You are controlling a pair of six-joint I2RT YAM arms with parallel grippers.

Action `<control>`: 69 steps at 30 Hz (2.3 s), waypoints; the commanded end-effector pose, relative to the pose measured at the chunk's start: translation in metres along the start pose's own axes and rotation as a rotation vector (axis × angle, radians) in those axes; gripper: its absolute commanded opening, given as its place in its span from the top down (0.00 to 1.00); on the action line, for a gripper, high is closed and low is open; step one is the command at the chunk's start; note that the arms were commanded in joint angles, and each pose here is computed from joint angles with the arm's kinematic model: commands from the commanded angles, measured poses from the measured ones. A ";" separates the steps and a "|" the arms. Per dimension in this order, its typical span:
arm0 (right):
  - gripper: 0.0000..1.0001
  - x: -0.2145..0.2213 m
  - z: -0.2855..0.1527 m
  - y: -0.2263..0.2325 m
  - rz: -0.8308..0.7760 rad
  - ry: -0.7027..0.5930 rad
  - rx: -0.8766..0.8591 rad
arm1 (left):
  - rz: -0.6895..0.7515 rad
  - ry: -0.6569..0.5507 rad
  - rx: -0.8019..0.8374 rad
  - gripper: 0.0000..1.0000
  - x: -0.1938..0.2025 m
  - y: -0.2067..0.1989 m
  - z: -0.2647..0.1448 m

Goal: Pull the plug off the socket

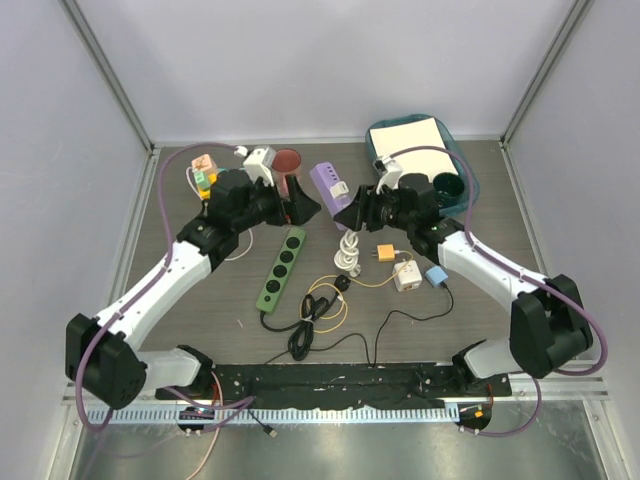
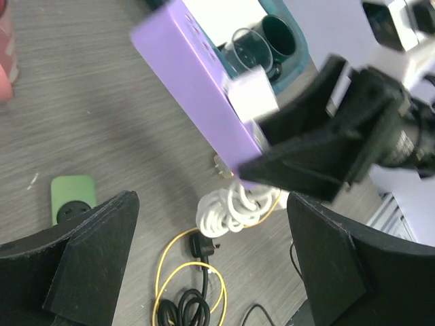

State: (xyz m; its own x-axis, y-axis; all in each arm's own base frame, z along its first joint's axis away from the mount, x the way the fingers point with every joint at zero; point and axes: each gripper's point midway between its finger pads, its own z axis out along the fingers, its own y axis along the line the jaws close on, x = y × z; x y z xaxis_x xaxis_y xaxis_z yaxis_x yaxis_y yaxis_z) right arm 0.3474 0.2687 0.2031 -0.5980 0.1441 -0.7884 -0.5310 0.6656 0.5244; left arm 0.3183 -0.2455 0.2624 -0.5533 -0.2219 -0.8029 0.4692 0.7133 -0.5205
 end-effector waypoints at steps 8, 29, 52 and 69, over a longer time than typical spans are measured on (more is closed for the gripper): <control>0.99 -0.025 -0.026 0.038 -0.244 -0.136 -0.077 | -0.002 -0.110 -0.111 0.05 -0.070 0.004 0.023; 0.99 -0.005 -0.014 0.072 -0.367 -0.149 -0.188 | -0.053 0.081 0.032 0.44 -0.014 0.001 0.038; 0.30 -0.012 -0.048 0.093 -0.120 -0.110 -0.156 | -0.017 0.034 0.016 1.00 0.000 0.015 0.022; 0.56 -0.005 -0.012 0.089 -0.207 -0.047 -0.043 | -0.024 0.065 0.032 1.00 0.007 0.014 0.026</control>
State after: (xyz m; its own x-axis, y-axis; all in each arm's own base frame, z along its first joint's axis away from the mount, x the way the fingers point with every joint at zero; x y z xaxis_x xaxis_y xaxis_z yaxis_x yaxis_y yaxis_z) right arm 0.2854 0.3185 0.2438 -0.5046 0.0377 -0.8625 -0.6701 0.6128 0.4188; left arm 0.3440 -0.2535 0.2589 -0.5912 -0.2611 -0.7631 0.4519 0.6765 -0.5815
